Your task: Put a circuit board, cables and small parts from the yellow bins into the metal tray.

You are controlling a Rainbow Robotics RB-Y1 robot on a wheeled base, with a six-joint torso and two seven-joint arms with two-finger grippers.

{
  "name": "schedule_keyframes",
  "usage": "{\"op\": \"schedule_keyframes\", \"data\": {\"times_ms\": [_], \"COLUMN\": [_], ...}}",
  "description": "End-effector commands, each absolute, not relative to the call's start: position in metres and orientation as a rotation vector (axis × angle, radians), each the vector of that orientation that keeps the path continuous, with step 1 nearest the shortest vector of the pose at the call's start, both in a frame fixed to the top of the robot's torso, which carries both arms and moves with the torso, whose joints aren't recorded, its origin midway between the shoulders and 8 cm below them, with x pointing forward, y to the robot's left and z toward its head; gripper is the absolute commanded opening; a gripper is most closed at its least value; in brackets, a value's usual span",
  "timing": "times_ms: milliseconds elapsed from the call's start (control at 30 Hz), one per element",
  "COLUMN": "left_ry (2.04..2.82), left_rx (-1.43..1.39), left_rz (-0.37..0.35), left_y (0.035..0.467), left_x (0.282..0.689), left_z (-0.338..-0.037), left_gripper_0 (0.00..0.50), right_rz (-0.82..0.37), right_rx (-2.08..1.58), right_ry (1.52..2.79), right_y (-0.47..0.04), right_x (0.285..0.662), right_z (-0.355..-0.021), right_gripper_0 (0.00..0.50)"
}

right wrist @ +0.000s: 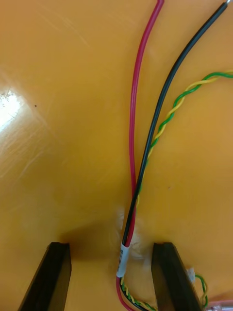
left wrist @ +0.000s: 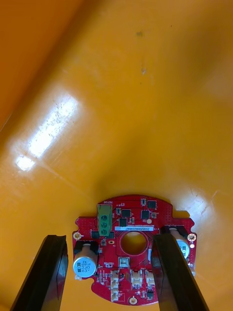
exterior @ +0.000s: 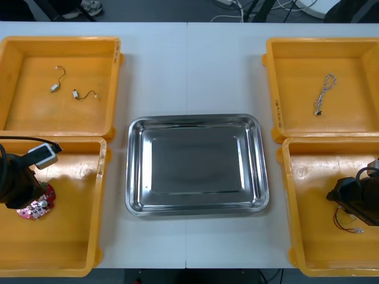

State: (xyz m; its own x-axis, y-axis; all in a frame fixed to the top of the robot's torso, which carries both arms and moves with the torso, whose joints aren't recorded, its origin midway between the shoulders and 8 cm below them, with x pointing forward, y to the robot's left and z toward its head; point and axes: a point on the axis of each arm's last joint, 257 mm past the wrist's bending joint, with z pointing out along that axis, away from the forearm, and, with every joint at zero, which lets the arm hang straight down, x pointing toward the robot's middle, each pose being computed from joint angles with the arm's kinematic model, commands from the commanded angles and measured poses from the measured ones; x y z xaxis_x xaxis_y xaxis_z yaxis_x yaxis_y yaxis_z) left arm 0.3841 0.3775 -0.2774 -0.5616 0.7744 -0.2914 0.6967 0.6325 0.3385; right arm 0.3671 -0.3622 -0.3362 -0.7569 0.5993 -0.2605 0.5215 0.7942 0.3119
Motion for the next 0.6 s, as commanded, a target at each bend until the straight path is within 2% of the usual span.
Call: {"op": "schedule_keyframes", "data": {"times_ms": [33, 167, 467, 600], "left_ry": [2.409, 2.404, 2.401, 2.405], "left_rx": [1.285, 1.273, 1.275, 1.27], "left_rz": [0.324, 0.316, 0.329, 0.328], "left_y": [0.391, 0.393, 0.398, 0.4], "left_x": [0.378, 0.381, 0.383, 0.383], "left_z": [-0.282, -0.288, -0.296, -0.298], "left_gripper_0": [0.5, 0.5, 0.5, 0.5], "right_rz": [0.316, 0.318, 0.319, 0.309], "right_rx": [0.898, 0.891, 0.895, 0.889], "right_ry": [2.655, 2.656, 2.651, 2.656], "right_y": [-0.357, -0.357, -0.357, -0.359], "right_x": [0.356, 0.357, 0.358, 0.361], "right_z": [-0.353, -0.352, -0.351, -0.34], "right_gripper_0": [0.086, 0.0, 0.0, 0.0]}}
